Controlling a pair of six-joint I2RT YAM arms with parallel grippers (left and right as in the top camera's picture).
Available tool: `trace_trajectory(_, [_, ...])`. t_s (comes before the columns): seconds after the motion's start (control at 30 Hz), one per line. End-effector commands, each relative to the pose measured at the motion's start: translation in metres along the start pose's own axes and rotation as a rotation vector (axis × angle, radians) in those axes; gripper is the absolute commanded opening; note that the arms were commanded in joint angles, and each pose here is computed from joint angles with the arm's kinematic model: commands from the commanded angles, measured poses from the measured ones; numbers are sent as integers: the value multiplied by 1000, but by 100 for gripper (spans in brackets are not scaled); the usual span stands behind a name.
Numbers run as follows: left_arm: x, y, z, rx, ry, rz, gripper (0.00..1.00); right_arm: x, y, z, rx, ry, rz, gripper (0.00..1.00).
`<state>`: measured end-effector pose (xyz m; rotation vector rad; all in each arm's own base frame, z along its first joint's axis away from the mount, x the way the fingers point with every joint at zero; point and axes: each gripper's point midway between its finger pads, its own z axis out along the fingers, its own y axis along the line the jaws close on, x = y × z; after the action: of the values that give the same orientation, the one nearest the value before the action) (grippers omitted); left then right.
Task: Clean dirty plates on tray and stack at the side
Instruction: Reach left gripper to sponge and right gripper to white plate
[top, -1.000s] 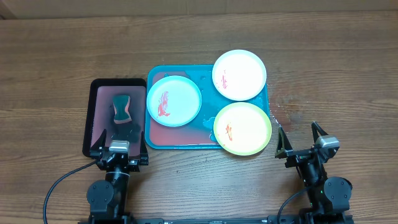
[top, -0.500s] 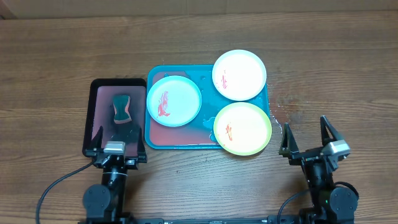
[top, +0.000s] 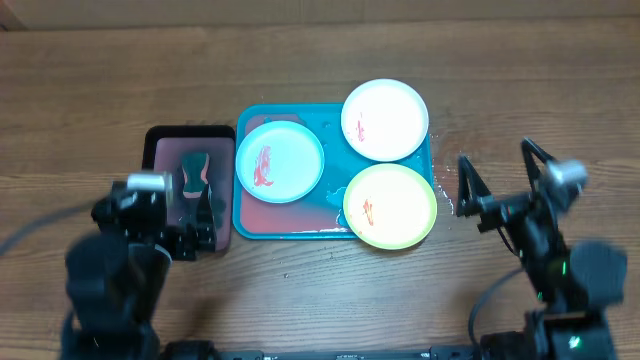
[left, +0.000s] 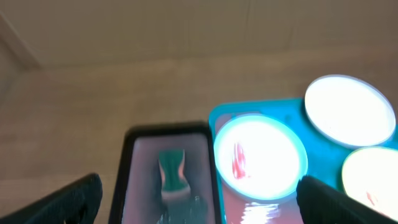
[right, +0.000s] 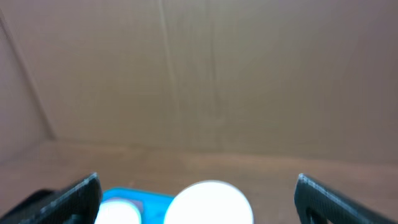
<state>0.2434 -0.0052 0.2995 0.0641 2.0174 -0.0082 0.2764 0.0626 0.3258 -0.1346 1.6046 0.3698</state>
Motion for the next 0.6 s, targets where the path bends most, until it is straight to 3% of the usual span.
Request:
trace_trajectory(0.0, [-26,0,13,17,133,-33,100,-27,13,27,-81,113,30,100])
trace_trajectory(0.27, [-31,-17,58,138,401,-70,100,-14,6,78,-61,513,164,100])
trace_trajectory(0.57, [6,-30,113,218,585,-136,100,34,14,160,-190,592,271,98])
